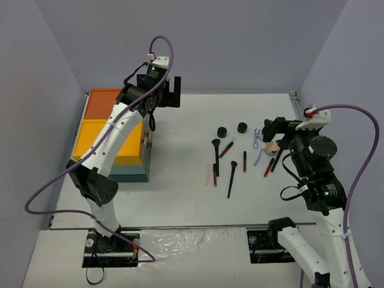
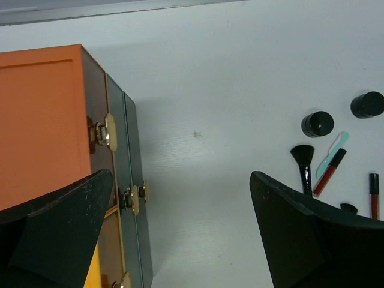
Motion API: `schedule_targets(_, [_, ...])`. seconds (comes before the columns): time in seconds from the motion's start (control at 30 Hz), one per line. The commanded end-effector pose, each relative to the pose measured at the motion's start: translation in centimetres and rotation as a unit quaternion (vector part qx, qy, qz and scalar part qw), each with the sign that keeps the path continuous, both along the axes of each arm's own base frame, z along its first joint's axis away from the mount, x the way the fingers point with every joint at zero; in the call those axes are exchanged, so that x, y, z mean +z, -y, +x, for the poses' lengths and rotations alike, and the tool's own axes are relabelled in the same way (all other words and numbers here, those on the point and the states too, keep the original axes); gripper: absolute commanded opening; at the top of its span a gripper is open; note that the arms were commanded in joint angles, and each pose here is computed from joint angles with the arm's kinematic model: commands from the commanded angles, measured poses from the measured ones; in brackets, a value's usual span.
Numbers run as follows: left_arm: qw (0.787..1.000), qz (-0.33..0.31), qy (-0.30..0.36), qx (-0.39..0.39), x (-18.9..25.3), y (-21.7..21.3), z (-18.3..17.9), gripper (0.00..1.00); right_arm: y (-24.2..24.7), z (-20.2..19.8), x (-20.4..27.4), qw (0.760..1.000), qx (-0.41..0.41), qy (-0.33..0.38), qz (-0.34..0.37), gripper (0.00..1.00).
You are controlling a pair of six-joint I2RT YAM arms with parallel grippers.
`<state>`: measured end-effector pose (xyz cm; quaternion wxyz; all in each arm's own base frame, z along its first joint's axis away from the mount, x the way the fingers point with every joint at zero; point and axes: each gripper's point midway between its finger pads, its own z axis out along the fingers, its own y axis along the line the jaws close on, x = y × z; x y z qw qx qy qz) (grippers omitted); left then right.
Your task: Organize the makeup
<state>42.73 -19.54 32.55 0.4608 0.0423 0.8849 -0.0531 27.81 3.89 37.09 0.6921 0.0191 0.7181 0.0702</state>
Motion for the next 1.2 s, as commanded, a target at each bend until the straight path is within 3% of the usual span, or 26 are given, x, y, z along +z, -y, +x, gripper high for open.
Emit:
schedule_targets(0.0, [0.998, 0.030, -0.003, 0.051, -0.4, -0.9, 1.1, 0.97, 0.0, -0.1, 1.8, 0.999, 0.001, 0.037, 0.015, 1.00])
schedule_targets(0.6, [0.986, 0.111, -0.011, 0.125, -5.0, -2.4, 4.5, 0.97, 0.2, -0.3, 0.7, 1.000, -0.001, 0.026, 0.006, 1.00])
schedule_targets(1.17, [0.986, 0.123, -0.035, 0.105, -7.6, -1.9, 5.9, 0.97, 0.3, -0.6, 0.4, 1.000, 0.000, 0.026, -0.002, 1.00])
